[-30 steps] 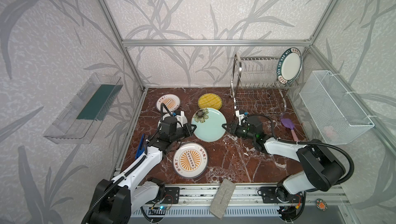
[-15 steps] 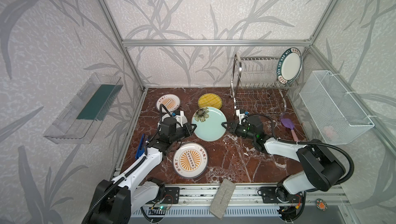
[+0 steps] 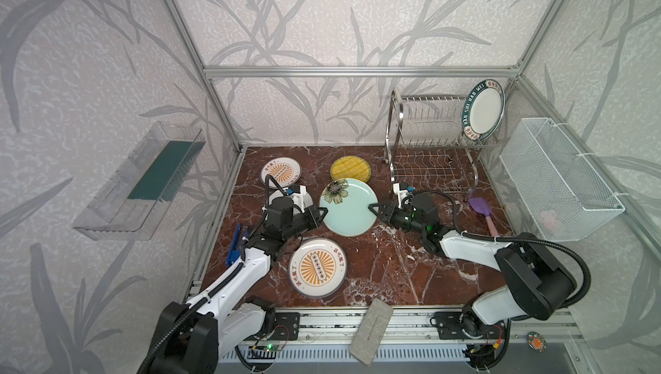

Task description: Load the plates into the dish rack

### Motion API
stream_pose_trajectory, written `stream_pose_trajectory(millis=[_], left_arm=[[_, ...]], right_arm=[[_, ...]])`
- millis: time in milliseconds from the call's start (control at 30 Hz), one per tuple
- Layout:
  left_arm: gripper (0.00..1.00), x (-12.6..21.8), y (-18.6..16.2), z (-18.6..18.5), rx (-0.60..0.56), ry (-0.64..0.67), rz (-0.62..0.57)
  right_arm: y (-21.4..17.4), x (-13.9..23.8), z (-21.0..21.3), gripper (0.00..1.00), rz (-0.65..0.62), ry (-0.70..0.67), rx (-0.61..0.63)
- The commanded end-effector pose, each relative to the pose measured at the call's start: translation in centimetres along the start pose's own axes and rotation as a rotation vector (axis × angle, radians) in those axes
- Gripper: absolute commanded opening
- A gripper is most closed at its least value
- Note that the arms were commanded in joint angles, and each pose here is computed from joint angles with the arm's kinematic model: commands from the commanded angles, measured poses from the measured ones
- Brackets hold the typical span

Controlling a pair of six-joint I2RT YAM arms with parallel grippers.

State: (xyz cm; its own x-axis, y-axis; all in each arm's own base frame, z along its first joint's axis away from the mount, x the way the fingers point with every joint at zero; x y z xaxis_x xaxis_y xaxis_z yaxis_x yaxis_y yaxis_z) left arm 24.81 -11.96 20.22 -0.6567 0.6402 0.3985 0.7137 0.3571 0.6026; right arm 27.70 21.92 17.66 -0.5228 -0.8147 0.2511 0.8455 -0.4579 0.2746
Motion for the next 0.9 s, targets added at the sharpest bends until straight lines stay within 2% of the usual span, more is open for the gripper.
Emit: stream_pose_trajectory(millis=[0, 467, 867], left_arm=[[0.00, 0.5, 0.1, -1.4, -0.048, -0.088, -0.009], [0.00, 2.3, 1.0, -1.6, -0.047, -0.041, -0.129], [0.00, 3.3, 1.5, -1.8, -0.046, -0.019, -0.192]], right_arm=[[0.5, 0.4, 4.3, 0.28, -0.036, 0.197, 0.094], [0.6, 0.5, 4.0, 0.31, -0.049, 0.176, 0.091], [0.7, 0.7, 3.8, 0.50, -0.068, 0.150, 0.090]])
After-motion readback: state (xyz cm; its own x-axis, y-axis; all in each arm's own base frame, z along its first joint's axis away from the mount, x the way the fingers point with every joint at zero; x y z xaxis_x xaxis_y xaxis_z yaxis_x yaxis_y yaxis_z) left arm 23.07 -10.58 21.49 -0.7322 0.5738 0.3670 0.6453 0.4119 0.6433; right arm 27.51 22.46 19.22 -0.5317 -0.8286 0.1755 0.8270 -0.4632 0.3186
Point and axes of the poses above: each gripper's point midway between its finger pads, its own x axis back along the fingers, its own z axis along the line the jaws close on, y = z × x, the point moved 8 cm from there along x, back along the fingers, and after that the axes turned 6 degrees about -x, right-handed, at the moved point
